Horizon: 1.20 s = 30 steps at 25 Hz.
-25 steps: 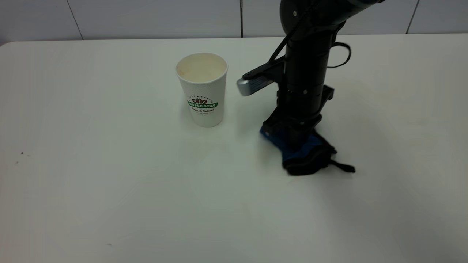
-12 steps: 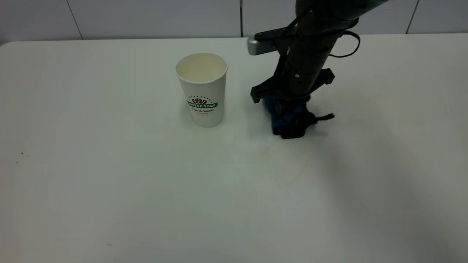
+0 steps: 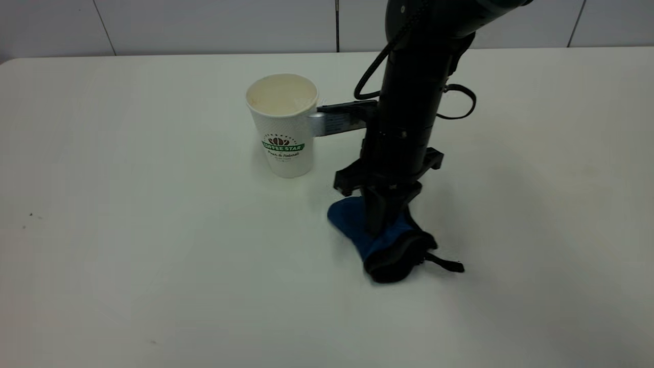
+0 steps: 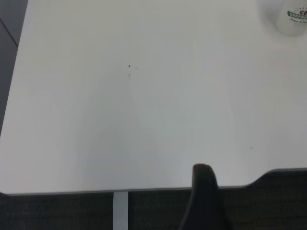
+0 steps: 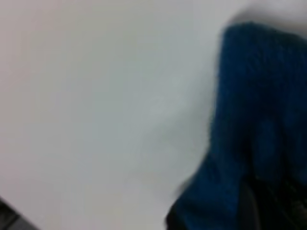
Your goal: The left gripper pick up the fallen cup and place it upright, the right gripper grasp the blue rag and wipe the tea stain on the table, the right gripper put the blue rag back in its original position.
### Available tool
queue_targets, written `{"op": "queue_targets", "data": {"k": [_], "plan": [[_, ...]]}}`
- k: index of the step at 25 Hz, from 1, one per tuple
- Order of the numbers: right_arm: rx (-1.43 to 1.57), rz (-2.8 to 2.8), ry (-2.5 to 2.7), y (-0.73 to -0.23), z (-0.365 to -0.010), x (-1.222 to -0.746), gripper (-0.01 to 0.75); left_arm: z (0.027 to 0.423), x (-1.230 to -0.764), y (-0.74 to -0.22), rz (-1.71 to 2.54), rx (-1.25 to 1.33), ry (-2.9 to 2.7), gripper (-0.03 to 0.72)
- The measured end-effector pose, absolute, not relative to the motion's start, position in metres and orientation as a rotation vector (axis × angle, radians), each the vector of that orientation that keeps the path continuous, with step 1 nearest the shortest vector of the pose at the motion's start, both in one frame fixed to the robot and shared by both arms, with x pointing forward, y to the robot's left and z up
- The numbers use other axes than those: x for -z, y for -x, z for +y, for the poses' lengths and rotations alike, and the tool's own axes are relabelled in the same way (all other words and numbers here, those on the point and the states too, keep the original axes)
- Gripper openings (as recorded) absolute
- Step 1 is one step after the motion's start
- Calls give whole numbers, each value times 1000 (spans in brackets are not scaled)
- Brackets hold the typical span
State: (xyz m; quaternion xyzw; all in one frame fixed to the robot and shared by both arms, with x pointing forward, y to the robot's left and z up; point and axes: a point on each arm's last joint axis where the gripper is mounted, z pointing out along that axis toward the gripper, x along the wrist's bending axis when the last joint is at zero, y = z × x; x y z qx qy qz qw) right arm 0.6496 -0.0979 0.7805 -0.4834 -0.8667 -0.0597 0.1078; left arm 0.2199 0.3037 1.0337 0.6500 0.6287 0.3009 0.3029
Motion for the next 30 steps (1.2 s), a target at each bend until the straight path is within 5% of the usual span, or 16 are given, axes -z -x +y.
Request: {"op": "queue_targets", "data": {"k": [10, 16, 19, 25, 30], "plan": [[-59, -2533, 2035, -700, -244, -778, 45, 304, -1034, -220, 1667, -798, -1723, 564], [79, -2524, 2137, -710, -255, -781, 76, 304, -1034, -220, 1667, -798, -1723, 564], [157, -2517, 2149, -714, -252, -794, 170, 304, -1034, -220, 1667, -798, -1723, 564], [132, -2506, 2152, -709, -253, -865, 526, 304, -1034, -220, 1667, -798, -1723, 564], [170, -2507, 2184, -676, -257, -964, 611, 304, -1034, -220, 1667, -798, -1723, 564]]}}
